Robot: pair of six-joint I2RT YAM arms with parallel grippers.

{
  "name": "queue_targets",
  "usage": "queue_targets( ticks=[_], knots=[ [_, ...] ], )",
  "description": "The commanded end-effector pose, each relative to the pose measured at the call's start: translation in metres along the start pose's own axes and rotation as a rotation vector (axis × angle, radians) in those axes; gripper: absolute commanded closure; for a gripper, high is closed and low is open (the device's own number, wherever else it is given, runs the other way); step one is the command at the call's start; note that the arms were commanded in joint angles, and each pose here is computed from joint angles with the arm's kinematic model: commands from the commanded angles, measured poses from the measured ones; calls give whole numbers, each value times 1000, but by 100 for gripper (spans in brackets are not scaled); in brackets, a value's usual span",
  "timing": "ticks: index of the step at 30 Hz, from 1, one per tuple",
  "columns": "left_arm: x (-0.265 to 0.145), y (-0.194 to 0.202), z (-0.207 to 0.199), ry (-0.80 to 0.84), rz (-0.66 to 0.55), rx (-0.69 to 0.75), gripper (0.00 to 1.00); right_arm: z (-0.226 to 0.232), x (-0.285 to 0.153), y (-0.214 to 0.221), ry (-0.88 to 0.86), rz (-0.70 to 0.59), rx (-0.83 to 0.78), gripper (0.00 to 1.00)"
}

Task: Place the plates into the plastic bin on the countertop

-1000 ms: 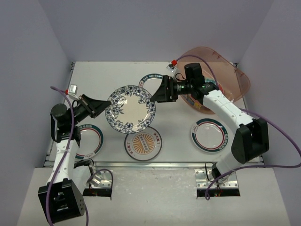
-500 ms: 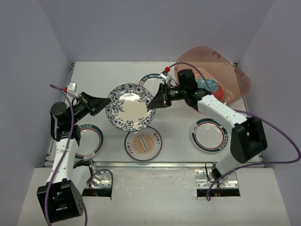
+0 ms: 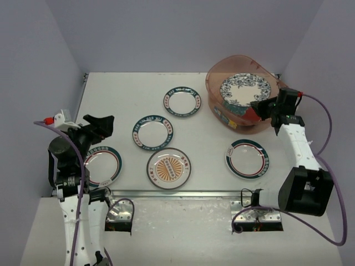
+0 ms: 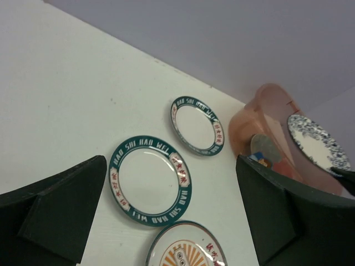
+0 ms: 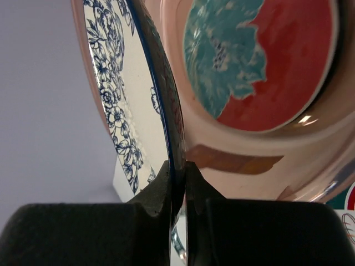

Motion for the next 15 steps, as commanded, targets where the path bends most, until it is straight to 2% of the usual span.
queue_targets(
  ticks=[1,4,12,13,15],
  knots=[
    [4,26,11,-13,75,76,0,37,-8,-19,-96,-222,178,100],
    [5,30,10,0,93,77,0,35,12,-30,0,-282,251,100],
    [4,33,1,46,90,89,0,23,54,-38,152,-296,194,100],
    [4,34,1,48,93,89,0,22,59,-39,158,-291,178,98],
    [5,35,-1,56,100,89,0,20,64,-38,175,-277,146,86]
  ],
)
Point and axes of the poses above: each gripper's point midway between its finger pads, its own x axis out along the fingers, its own z axis along the line the jaws close on, y = z × x, the point moved 4 cm from there along -x, back along the fingers, and after that the axes turned 15 degrees about x, right-handed, at the moved point
